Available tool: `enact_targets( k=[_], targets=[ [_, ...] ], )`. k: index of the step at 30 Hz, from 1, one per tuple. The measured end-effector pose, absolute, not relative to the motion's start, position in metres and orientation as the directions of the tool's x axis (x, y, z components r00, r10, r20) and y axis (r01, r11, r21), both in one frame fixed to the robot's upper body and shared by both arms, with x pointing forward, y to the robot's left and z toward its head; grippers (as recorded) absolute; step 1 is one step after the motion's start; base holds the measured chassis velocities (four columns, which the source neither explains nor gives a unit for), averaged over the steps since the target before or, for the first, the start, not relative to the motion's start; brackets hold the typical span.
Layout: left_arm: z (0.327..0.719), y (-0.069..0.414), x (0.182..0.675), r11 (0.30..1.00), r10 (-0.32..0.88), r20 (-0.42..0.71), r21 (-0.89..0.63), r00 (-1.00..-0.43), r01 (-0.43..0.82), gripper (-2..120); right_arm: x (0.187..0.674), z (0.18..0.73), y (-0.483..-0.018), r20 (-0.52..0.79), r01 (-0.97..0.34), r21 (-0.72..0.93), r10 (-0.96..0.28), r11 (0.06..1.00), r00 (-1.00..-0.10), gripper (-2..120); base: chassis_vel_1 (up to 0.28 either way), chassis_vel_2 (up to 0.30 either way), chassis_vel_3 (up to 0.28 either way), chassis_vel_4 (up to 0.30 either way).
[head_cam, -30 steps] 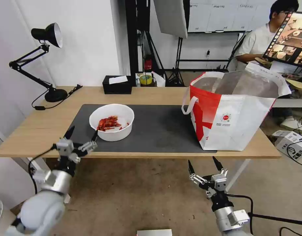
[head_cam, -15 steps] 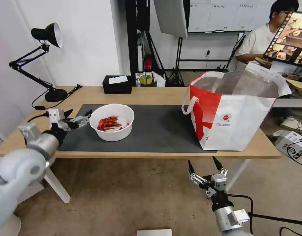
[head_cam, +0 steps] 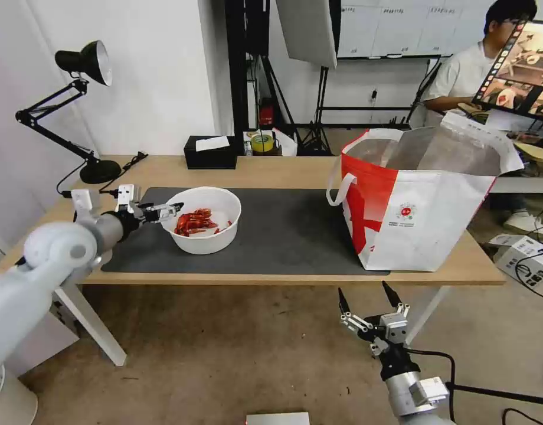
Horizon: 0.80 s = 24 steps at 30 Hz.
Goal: Pick up the trash from the table and place it into the takeout bag.
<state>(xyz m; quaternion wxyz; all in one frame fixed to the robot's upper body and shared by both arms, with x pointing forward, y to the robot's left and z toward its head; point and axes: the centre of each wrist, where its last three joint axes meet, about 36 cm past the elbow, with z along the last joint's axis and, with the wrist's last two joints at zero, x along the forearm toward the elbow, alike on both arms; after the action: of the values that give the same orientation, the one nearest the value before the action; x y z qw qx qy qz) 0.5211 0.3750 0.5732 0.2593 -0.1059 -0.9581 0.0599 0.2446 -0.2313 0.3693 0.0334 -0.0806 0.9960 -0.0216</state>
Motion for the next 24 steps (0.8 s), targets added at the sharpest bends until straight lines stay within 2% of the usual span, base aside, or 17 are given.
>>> enact_targets(
  k=[6, 20, 24],
  targets=[
    [0.578, 0.367, 0.547, 0.973, 0.214, 0.584, -0.195, -0.783, 0.121, 100, 0.245, 0.369, -0.231, -0.063, -0.159, -0.048, -0.162, 0.986, -0.985, 100, 0.0, 0.0, 0.0, 0.0],
    [0.563, 0.355, 0.571, 0.974, 0.19, 0.652, -0.218, -0.734, 0.059, 100, 0.245, 0.369, -0.231, -0.063, -0.159, -0.048, -0.162, 0.986, -0.985, 100, 0.0, 0.0, 0.0, 0.0],
    [0.562, 0.352, 0.57, 0.973, 0.197, 0.654, -0.223, -0.73, 0.063, 87, 0.245, 0.369, -0.231, -0.063, -0.159, -0.048, -0.162, 0.986, -0.985, 100, 0.0, 0.0, 0.0, 0.0]
  ],
)
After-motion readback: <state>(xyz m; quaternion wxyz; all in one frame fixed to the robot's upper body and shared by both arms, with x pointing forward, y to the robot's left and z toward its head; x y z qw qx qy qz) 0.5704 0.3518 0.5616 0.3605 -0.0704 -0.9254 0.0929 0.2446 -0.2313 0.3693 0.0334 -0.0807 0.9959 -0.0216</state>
